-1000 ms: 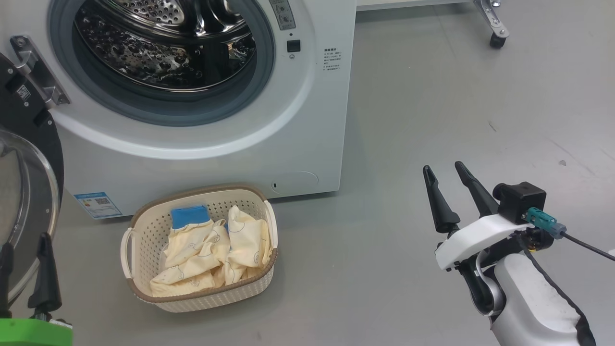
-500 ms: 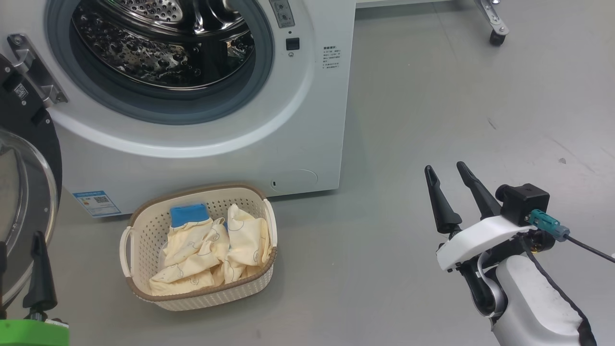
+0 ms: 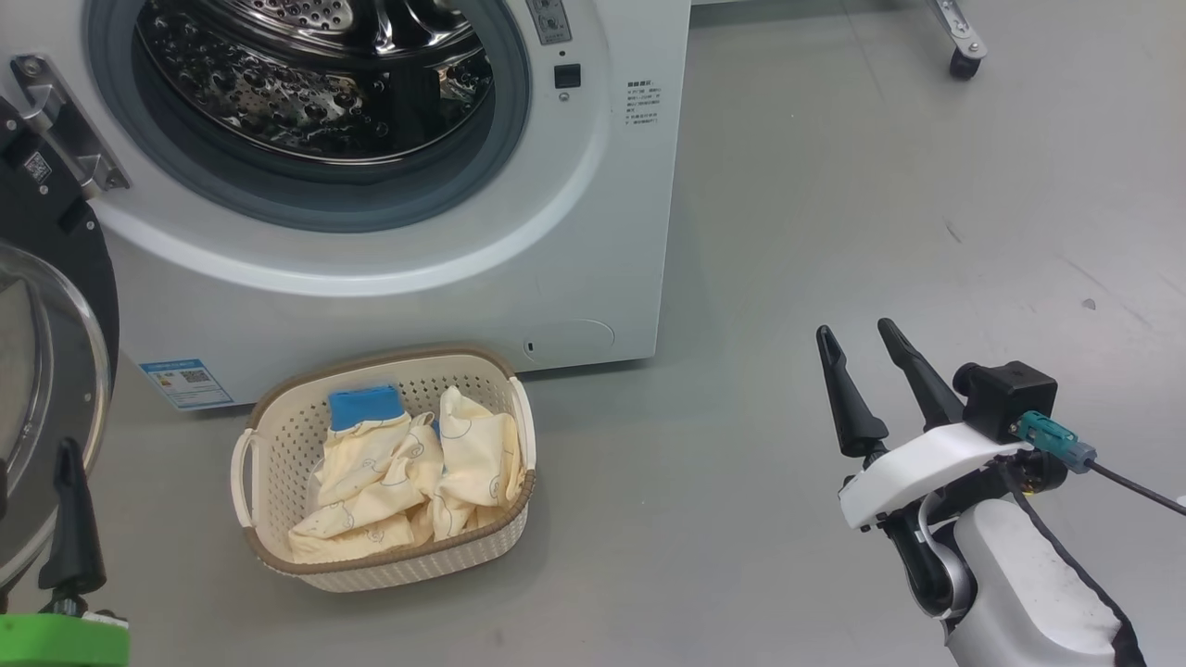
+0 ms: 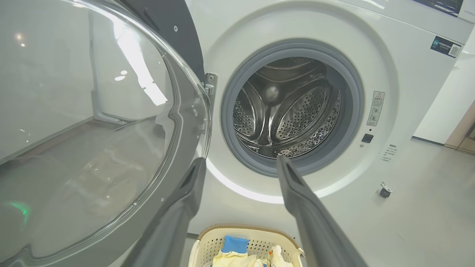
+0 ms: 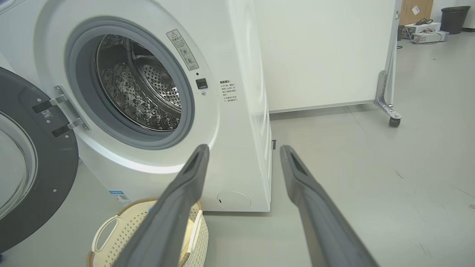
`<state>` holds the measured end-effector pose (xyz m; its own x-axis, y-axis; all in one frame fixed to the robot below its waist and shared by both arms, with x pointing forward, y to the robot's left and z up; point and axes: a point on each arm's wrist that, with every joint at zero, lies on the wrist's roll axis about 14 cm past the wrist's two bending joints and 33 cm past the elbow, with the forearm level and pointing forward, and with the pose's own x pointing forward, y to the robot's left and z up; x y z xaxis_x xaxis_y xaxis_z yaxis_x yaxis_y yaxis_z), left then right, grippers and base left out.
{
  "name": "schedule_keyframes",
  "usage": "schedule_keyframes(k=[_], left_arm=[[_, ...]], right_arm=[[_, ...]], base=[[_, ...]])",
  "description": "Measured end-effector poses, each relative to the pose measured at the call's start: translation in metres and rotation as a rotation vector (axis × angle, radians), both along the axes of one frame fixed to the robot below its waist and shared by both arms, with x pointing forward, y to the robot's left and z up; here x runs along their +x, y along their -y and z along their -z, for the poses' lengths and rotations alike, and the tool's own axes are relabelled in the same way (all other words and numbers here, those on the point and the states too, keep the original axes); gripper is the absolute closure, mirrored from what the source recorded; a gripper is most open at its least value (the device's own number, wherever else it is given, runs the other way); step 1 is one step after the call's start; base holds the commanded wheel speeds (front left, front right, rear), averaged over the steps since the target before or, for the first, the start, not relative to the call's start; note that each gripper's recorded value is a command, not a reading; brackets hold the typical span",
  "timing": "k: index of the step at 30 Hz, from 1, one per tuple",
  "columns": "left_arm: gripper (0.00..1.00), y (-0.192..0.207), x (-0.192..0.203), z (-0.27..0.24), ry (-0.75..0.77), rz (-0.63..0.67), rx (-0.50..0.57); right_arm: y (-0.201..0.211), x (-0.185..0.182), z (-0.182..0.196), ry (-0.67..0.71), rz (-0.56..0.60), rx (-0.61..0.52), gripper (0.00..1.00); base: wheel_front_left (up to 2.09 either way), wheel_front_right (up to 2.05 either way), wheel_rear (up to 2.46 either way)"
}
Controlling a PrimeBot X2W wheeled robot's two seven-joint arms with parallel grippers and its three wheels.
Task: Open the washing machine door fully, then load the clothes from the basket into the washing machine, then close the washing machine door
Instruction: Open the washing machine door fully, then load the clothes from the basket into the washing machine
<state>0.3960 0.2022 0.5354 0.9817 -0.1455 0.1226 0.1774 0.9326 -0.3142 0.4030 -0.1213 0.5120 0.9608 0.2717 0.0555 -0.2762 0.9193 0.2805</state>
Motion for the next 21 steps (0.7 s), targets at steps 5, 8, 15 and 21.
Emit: schedule_keyframes(k=[5, 8, 15, 21], left_arm=[[0.00, -0.0015, -0.0002, 0.0012, -0.002, -0.004, 0.011], [0.00, -0.0019, -0.0002, 0.0013, -0.002, -0.005, 0.012], [0.00, -0.0032, -0.0005, 0.0010, -0.001, -0.010, 0.014], [0.00, -0.0040, -0.0013, 0.0008, 0.000, -0.014, 0.011]], right_arm=[[-0.0010, 0.0005, 0.0001, 0.000, -0.002, 0.002, 0.00], [-0.0011, 0.0007, 0.0001, 0.000, -0.002, 0.002, 0.00], [-0.0016, 0.0010, -0.0002, 0.001, -0.003, 0.003, 0.00], [-0.0020, 0.0012, -0.0009, 0.003, -0.004, 0.004, 0.00]], base=[[0.00, 0.00, 0.00], [0.07, -0.07, 0.00], [0.27, -0.27, 0.00], [0.54, -0.54, 0.00]])
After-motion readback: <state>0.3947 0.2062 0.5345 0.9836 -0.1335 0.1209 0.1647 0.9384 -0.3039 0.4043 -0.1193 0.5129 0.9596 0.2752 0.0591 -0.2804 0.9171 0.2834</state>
